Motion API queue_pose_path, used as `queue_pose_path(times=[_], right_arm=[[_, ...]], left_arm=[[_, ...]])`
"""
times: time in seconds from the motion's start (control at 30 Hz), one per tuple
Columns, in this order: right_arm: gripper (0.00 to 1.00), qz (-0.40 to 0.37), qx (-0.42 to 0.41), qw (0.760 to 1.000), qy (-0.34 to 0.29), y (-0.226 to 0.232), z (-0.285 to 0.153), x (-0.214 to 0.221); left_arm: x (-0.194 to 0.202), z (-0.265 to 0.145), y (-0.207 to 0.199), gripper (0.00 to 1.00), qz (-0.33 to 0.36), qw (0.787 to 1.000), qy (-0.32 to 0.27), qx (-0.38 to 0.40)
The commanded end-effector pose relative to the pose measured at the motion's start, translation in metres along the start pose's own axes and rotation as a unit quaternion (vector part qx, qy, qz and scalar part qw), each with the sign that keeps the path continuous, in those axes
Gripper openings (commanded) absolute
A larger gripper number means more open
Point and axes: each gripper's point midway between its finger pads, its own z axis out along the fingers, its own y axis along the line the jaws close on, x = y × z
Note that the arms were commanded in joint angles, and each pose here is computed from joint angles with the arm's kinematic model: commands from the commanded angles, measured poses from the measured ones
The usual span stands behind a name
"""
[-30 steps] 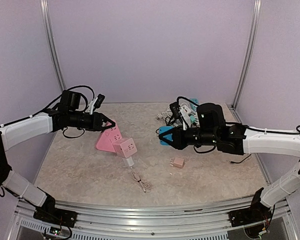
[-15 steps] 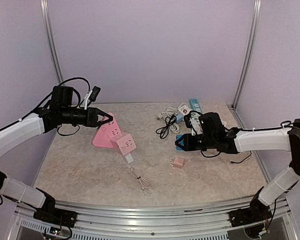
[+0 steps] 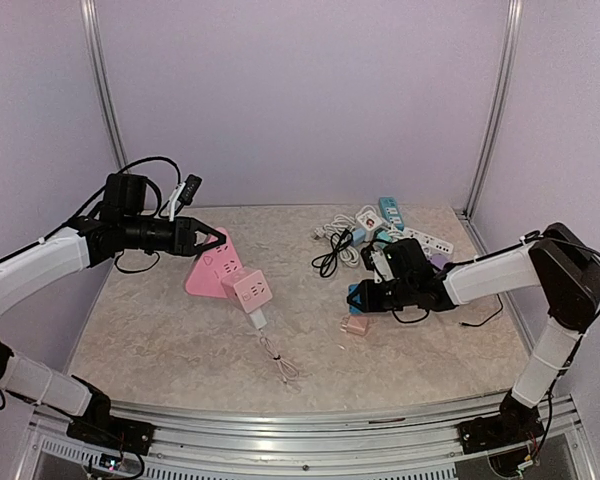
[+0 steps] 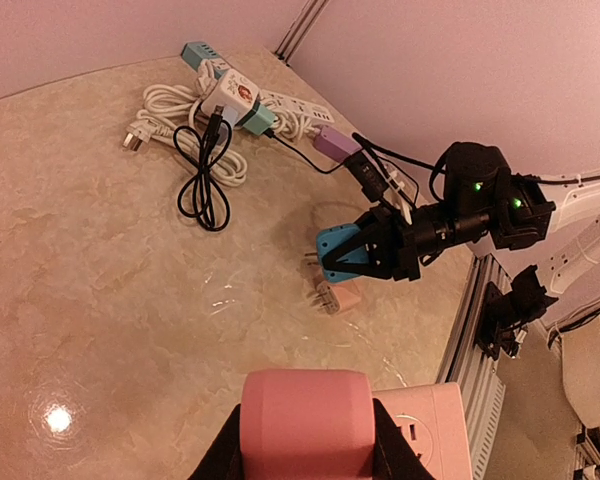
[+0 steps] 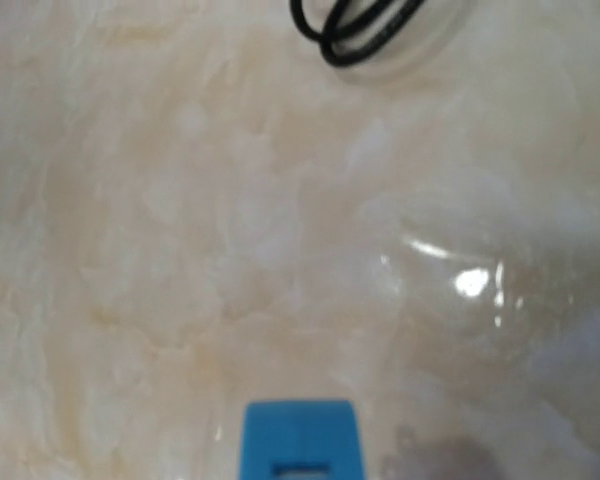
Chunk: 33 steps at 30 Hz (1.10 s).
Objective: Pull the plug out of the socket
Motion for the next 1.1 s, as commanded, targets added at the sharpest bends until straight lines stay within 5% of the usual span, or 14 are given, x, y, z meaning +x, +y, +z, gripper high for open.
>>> queue_pose_path(times=[0.0, 0.67, 1.07], right_arm=[[0.02, 0.004, -0.020, 0.999, -0.034, 0.005, 0.004, -0.026], [0.18, 0.017, 0.001, 1.000, -0.007, -0.016, 0.023, -0.011], [0.38, 0.015, 0.022, 1.000, -0.001, -0.024, 0.022, -0.008]], left_arm=[[-0.010, -0.002, -0.012, 0.00, 0.012, 1.000, -0.017, 0.023], [-0.006, 0.003, -0.012, 0.00, 0.014, 1.000, -0.009, 0.015], [-0.006, 0.004, -0.011, 0.00, 0.016, 1.000, -0.008, 0.012]])
